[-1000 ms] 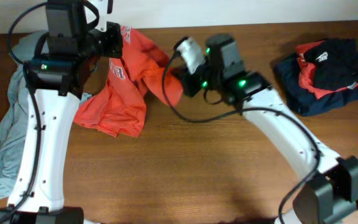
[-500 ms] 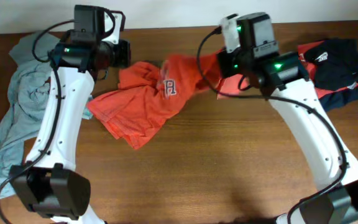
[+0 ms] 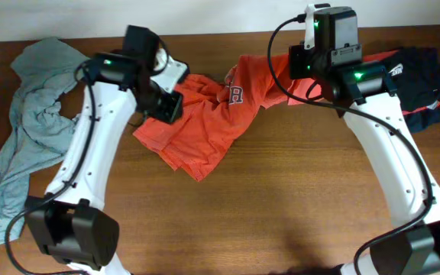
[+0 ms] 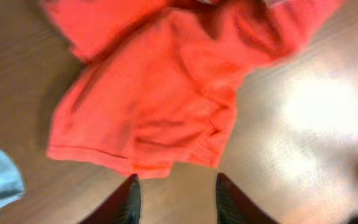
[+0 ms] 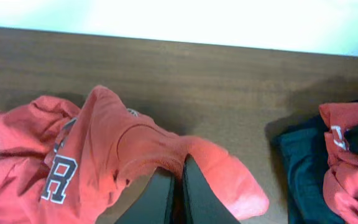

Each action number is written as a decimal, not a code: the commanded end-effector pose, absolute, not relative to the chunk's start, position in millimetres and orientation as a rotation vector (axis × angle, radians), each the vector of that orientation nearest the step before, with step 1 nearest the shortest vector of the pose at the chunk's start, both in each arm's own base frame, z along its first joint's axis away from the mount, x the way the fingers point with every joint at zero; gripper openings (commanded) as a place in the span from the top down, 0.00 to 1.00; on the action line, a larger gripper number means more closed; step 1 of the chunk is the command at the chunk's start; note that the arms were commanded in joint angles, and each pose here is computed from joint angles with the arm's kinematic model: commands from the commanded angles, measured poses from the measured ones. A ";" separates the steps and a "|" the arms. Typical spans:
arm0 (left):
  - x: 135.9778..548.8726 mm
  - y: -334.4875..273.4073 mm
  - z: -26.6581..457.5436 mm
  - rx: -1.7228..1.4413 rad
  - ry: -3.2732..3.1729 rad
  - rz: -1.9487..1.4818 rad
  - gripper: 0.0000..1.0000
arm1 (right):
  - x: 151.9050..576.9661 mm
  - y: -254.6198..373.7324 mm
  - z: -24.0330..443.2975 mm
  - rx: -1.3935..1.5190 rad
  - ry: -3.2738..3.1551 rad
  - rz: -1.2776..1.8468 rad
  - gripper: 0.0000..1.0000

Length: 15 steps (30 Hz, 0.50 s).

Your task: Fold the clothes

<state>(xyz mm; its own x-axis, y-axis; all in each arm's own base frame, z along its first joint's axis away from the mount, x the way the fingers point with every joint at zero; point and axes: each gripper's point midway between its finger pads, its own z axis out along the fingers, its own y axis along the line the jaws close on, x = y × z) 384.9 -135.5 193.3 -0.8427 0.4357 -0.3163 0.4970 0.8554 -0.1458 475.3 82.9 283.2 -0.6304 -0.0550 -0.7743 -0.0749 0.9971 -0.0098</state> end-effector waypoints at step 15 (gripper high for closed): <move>345.3 -167.1 89.1 1.256 2.813 -0.198 0.44 | 485.5 64.5 288.7 -0.024 2.242 0.147 0.96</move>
<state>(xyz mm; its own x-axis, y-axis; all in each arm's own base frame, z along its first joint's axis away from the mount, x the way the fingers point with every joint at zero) 347.5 -177.1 110.4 -0.6782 0.7179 -0.1571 0.7344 0.6695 -0.1113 482.3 65.5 280.2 -0.6385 0.0164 -0.7695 -0.0638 0.9952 0.0742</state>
